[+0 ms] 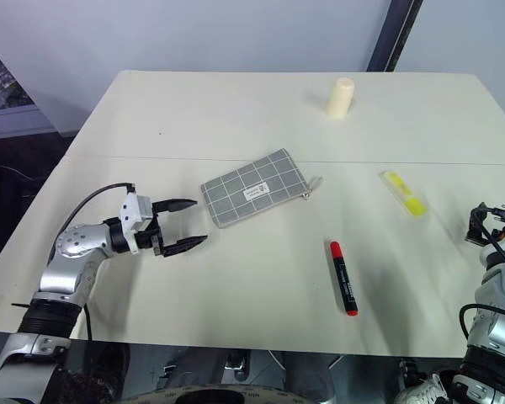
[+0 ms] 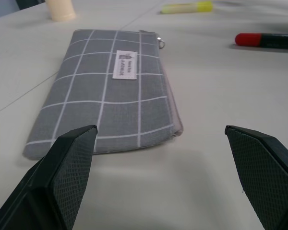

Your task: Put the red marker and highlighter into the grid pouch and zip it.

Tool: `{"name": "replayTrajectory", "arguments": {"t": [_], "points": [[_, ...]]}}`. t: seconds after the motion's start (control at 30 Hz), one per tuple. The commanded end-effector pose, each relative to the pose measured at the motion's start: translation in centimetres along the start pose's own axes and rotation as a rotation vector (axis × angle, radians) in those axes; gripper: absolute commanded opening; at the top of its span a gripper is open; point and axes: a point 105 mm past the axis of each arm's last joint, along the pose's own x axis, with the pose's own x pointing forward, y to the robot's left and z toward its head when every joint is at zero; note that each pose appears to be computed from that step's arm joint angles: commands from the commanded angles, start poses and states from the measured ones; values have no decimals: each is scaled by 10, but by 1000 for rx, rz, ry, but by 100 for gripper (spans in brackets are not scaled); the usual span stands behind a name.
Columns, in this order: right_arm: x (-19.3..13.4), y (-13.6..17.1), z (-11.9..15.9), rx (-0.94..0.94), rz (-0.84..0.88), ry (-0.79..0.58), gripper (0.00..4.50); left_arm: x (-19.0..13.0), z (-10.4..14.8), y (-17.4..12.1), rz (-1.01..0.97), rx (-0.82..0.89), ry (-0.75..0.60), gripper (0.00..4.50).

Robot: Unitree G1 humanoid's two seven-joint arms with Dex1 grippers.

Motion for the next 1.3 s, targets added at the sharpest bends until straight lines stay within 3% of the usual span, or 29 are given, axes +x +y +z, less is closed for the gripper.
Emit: {"name": "replayTrajectory", "arguments": {"t": [0.03, 0.77, 0.87, 1.0, 1.13, 1.23, 1.3], "points": [[2, 1, 12, -12, 8, -50, 444, 0, 12, 0, -1, 45, -38, 450], [5, 11, 13, -60, 54, -65, 444, -16, 11, 0, 10, 148, -46, 450], [4, 23, 18, -93, 111, -93, 444, -18, 12, 9, 59, 140, -58, 450], [-4, 66, 42, -123, 299, -181, 444, -20, 14, 23, 144, 216, -60, 450], [-23, 153, 58, -188, 631, -256, 317, -23, 10, 46, 238, 363, -2, 450], [-40, 228, 58, -176, 818, -280, 155, -11, 5, 46, 182, 557, 62, 450], [-46, 257, 58, -176, 883, -282, 47, -3, 4, 45, 160, 618, 64, 450]]}}
